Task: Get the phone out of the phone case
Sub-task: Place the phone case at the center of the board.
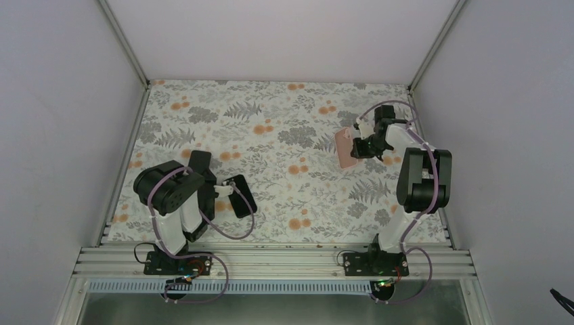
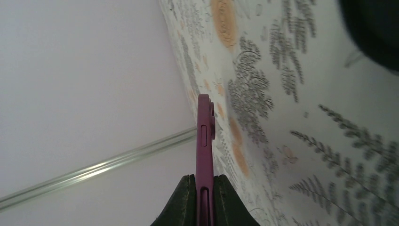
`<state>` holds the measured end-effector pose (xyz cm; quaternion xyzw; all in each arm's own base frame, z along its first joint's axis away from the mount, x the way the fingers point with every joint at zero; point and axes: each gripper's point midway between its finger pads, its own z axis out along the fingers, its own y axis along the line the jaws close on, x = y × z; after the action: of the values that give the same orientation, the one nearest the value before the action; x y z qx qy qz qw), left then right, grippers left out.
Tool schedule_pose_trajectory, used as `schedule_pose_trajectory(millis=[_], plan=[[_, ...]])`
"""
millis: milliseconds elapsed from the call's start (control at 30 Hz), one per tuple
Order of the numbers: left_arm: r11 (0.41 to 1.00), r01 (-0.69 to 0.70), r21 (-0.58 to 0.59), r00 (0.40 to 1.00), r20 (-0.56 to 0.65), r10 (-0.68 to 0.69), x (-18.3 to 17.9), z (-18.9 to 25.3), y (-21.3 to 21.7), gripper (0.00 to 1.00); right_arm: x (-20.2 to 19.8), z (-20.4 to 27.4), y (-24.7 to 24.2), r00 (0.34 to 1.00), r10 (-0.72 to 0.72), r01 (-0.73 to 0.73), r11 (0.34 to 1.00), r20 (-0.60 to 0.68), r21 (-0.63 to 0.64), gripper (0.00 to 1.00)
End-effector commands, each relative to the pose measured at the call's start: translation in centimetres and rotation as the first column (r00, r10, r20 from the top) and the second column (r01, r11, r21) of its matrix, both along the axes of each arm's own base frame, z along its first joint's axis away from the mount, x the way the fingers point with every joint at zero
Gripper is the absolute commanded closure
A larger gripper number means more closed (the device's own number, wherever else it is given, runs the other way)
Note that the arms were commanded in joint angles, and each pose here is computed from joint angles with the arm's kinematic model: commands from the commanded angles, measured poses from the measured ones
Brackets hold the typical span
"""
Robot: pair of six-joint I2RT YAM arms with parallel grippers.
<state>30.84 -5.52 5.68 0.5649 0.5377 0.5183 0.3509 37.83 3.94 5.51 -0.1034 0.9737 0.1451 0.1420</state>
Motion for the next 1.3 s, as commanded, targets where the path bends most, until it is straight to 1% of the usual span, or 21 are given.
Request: schedule_pose_trajectory(millis=[0,33,133,200,267,333,367,400,433,467,500,600,733,833,867,933,1000,1067,1133,1200,1267], plan=[[0.988,0.033,-0.149,0.986,0.167,-0.007,0.2,3.9,-0.6,0.84,-1.7,-1.2,-0.6,0.995,0.016,-0.016,1.0,-0.103,0.002,0.9],[0.989,0.028,-0.143,0.991,0.137,-0.008,0.0,3.1,-0.5,0.72,-1.7,-1.2,-0.6,0.994,0.018,-0.017,1.0,-0.108,0.009,0.82],[0.987,0.056,-0.15,0.998,0.045,-0.05,-0.2,1.0,-1.3,0.48,-1.5,-1.0,-0.5,0.994,0.026,-0.024,1.0,-0.103,0.015,0.61],[0.985,0.063,-0.159,0.998,-0.003,-0.064,-0.3,0.1,-1.6,0.29,-1.4,-1.0,-0.5,0.995,0.029,-0.027,1.0,-0.1,0.014,0.53],[0.982,0.068,-0.176,0.997,-0.027,-0.074,-0.2,-0.1,-1.9,0.16,-1.3,-0.7,-0.7,0.995,0.032,-0.032,0.999,-0.092,0.009,0.44],[0.98,0.071,-0.188,0.995,-0.06,-0.084,-0.1,-0.4,-2.3,0.02,-1.0,-0.3,-0.8,0.996,0.034,-0.034,0.999,-0.078,-0.004,0.33],[0.977,0.071,-0.199,0.992,-0.092,-0.09,0.0,-0.8,-2.5,0.0,-0.9,0.0,-1.0,0.997,0.037,-0.038,0.999,-0.067,-0.012,0.28],[0.975,0.065,-0.212,0.984,-0.151,-0.099,-0.1,-1.6,-2.9,0.0,-0.7,0.5,-1.1,0.998,0.04,-0.041,0.999,-0.049,-0.023,0.21],[0.969,0.058,-0.24,0.971,-0.212,-0.11,-0.1,-2.3,-3.5,0.0,-0.4,1.0,-1.3,0.999,0.039,-0.04,0.998,-0.031,-0.04,0.03],[0.962,0.041,-0.269,0.947,-0.296,-0.123,-0.3,-3.2,-4.1,0.0,-0.1,1.6,-1.7,0.999,0.033,-0.033,0.997,-0.01,-0.063,0.01],[0.961,0.004,-0.277,0.899,-0.421,-0.125,-1.4,-4.8,-4.3,0.0,0.3,2.1,-2.2,1.0,0.028,-0.027,0.995,0.01,-0.091,0.0],[0.931,-0.049,-0.361,0.799,-0.573,-0.18,-2.1,-4.7,-6.6,0.0,1.3,4.0,-3.6,0.998,0.009,0.003,0.984,0.068,-0.18,0.0],[0.922,-0.116,-0.37,0.693,-0.695,-0.192,-2.8,-4.2,-8.0,0.0,2.3,6.9,-4.2,0.99,0.017,0.023,0.962,0.142,-0.272,0.0],[0.91,-0.157,-0.384,0.622,-0.754,-0.211,-3.1,-3.4,-9.1,0.0,2.4,8.5,-3.6,0.981,0.049,0.018,0.938,0.185,-0.345,0.0],[0.909,-0.162,-0.385,0.61,-0.763,-0.215,-3.0,-3.0,-9.4,0.0,2.3,9.8,-3.2,0.974,0.065,0.019,0.931,0.216,-0.365,0.0],[0.905,-0.182,-0.384,0.586,-0.782,-0.214,-2.8,-2.4,-9.8,0.0,1.9,10.8,-1.5,0.964,0.116,-0.015,0.921,0.24,-0.388,0.0],[0.886,-0.199,-0.418,0.596,-0.769,-0.229,-1.5,-0.5,-10.5,0.0,0.6,11.2,1.9,0.942,0.23,-0.129,0.919,0.243,-0.372,0.0],[0.835,-0.22,-0.504,0.614,-0.737,-0.282,0.3,2.4,-11.2,0.0,-1.8,11.1,6.2,0.887,0.392,-0.29,0.884,0.244,-0.367,0.0],[0.76,-0.245,-0.603,0.637,-0.691,-0.343,2.3,6.0,-11.4,0.0,-4.4,10.7,9.9,0.82,0.516,-0.415,0.835,0.249,-0.362,0.0],[0.676,-0.275,-0.684,0.672,-0.639,-0.373,4.6,9.6,-10.6,0.0,-6.9,10.3,12.7,0.753,0.607,-0.519,0.785,0.255,-0.337,0.0],[0.591,-0.299,-0.749,0.711,-0.588,-0.385,6.8,13.0,-9.0,0.0,-9.7,10.0,15.2,0.67,0.696,-0.638,0.717,0.257,-0.28,0.0]])
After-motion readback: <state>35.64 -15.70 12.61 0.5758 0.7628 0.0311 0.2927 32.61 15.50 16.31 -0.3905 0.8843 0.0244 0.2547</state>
